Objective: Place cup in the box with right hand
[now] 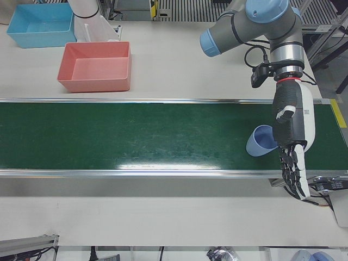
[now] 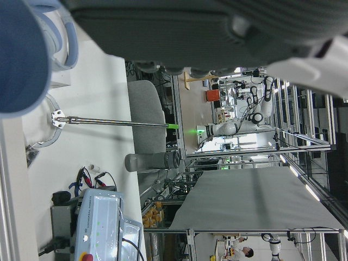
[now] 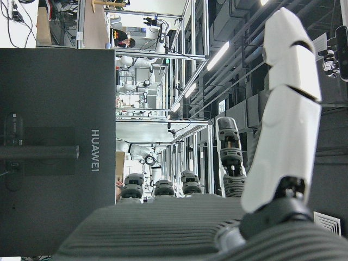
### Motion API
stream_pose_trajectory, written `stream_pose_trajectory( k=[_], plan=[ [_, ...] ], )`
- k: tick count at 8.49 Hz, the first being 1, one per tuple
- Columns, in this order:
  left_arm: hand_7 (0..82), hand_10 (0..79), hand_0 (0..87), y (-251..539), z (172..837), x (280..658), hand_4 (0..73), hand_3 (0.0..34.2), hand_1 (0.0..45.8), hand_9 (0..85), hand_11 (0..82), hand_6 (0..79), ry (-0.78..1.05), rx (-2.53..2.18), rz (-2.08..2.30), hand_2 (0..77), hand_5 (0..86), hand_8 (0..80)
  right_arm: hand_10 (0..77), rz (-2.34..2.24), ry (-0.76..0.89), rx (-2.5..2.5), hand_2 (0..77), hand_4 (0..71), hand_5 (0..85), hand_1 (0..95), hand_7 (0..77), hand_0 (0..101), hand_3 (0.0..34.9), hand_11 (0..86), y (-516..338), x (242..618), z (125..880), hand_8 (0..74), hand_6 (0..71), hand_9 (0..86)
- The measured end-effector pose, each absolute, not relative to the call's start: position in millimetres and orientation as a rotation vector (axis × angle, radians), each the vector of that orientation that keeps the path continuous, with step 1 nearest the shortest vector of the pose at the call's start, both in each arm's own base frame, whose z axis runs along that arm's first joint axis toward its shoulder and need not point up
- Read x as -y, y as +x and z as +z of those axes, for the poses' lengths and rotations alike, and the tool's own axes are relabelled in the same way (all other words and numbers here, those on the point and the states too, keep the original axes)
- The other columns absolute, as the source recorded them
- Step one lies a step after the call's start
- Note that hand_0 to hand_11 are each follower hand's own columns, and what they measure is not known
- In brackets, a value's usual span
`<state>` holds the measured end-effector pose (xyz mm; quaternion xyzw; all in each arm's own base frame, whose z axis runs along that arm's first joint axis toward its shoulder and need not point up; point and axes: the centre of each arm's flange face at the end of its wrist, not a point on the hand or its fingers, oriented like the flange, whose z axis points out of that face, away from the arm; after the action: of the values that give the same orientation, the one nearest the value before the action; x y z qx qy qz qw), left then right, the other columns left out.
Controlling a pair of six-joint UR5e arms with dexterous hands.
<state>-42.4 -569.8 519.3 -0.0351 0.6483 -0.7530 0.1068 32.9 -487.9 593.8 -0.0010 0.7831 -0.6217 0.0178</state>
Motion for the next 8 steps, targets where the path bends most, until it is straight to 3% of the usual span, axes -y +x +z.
stream_pose_trajectory(
  k=[3, 8],
  plan=[
    [0.0, 0.0, 0.0, -42.4, 519.5, 569.8, 0.0, 0.0, 0.5, 0.5, 0.0, 0.0, -0.103, -1.908, -2.217, 0.5, 0.0, 0.0, 4.9, -1.93, -0.002, -2.432, 14.7, 10.9, 6.5, 22.9, 8.7, 54, 6.7, 9.3, 33.1, 487.8, 593.9, 3.3, 2.7, 3.3],
    [0.0, 0.0, 0.0, -42.4, 519.4, 569.8, 0.0, 0.0, 0.5, 0.5, 0.0, 0.0, -0.103, -1.908, -2.217, 0.5, 0.0, 0.0, 4.4, -1.935, -0.002, -2.43, 13.1, 10.9, 6.5, 22.4, 9.3, 54, 7.5, 8.2, 33.2, 487.3, 596.5, 3.3, 2.2, 2.7]
  ],
)
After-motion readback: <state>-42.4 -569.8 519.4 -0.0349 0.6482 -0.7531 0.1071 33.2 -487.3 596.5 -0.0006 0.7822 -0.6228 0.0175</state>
